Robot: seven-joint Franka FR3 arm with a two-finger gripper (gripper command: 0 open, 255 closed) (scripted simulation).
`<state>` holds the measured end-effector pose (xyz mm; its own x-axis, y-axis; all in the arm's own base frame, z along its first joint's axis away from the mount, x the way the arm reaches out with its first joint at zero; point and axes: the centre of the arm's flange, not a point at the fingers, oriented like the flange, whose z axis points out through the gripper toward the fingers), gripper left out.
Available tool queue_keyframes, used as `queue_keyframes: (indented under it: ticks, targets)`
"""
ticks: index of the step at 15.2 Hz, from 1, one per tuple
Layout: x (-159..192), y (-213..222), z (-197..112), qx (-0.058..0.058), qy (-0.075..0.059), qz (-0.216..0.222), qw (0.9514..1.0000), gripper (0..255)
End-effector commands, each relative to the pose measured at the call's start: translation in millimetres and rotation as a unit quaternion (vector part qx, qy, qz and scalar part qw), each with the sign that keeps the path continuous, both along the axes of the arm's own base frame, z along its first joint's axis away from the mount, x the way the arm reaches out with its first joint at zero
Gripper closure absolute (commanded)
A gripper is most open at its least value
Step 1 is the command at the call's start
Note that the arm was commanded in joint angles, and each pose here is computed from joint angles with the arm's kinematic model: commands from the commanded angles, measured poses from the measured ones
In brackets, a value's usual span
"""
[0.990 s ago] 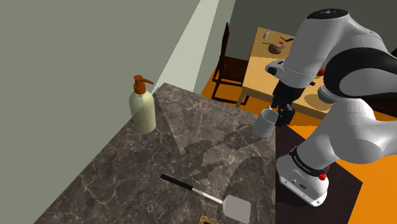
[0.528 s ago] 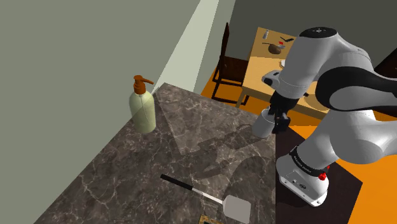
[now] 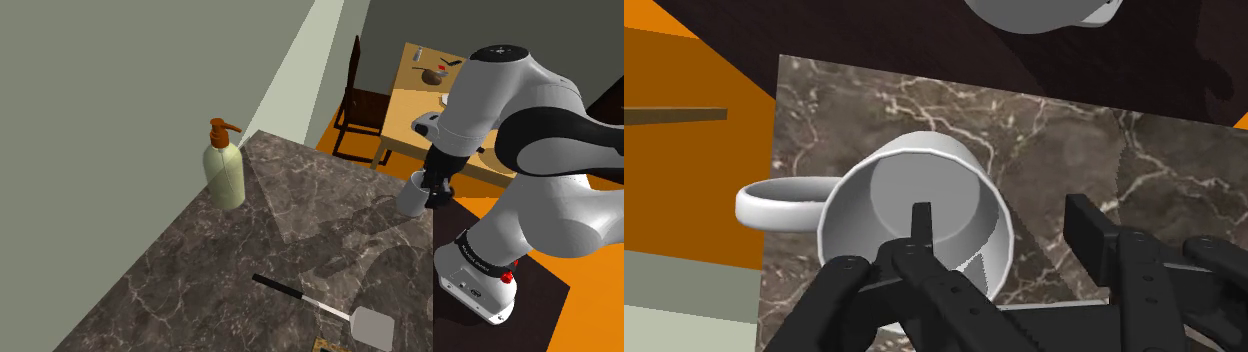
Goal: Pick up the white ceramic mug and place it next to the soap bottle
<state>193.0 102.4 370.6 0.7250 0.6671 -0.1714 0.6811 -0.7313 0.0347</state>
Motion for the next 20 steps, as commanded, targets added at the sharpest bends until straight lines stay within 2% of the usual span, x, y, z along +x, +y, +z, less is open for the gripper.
queue_keyframes:
  ticks: [1,9,20]
  targets:
    - [0,0,0,0.000,0.000,0.000,1.0000,255]
    - [0,0,0,0.000,0.000,0.000,1.0000,255]
    - [0,0,58,0.000,0.000,0.000,1.0000,255]
